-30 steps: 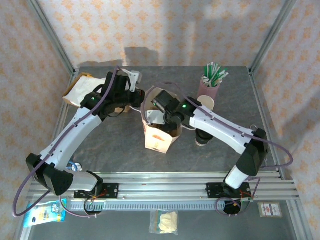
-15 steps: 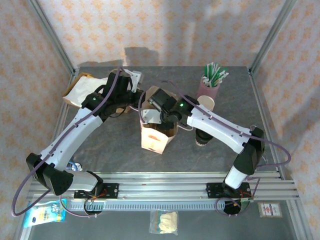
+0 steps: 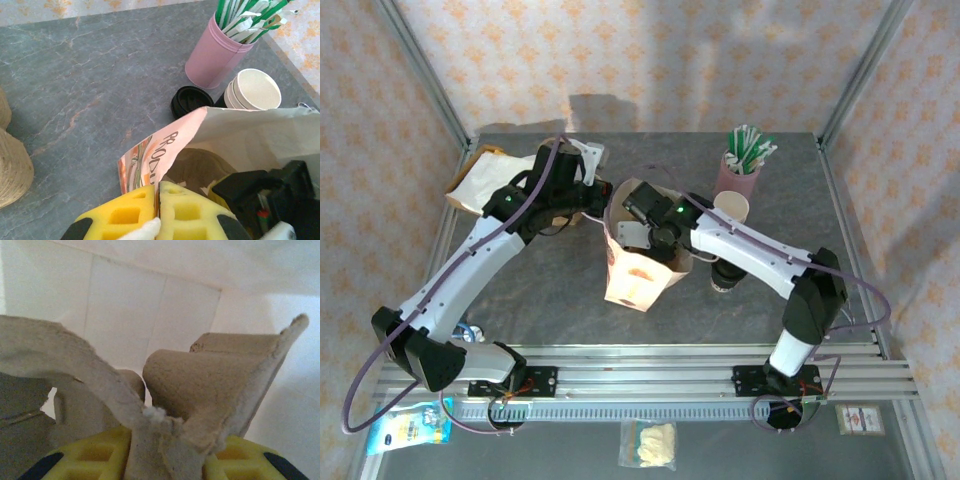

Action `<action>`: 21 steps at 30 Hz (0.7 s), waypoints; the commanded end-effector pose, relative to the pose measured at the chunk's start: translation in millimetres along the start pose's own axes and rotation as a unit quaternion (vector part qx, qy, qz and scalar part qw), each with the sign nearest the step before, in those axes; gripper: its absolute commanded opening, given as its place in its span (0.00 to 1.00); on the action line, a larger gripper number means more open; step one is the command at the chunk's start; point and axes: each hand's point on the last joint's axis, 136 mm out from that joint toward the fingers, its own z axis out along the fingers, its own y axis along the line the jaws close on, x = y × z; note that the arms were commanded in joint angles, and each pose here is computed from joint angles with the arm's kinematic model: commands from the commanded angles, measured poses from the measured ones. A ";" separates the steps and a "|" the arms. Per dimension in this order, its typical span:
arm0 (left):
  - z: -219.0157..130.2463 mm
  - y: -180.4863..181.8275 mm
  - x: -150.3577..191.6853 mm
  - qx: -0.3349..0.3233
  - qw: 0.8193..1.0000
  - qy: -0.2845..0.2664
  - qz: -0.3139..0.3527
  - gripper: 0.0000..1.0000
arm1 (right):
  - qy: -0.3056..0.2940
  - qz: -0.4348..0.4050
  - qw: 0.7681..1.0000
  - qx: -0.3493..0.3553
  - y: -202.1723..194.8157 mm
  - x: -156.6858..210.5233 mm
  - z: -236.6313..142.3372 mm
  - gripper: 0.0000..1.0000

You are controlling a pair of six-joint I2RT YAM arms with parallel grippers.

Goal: Pack the takeout coffee

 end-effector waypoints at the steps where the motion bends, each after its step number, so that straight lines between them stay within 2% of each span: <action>1: -17.3 -8.1 -17.2 0.011 0.999 -0.036 0.009 0.00 | 0.036 0.015 0.999 -0.015 6.2 17.8 19.2 0.31; 13: -16.0 -11.2 -17.5 0.022 0.999 -0.041 0.006 0.00 | 0.068 0.033 0.997 -0.033 10.7 32.6 46.3 0.31; 21: -12.7 -12.9 -7.1 0.035 0.999 -0.041 0.005 0.00 | 0.038 0.030 0.996 -0.075 19.2 12.9 56.4 0.30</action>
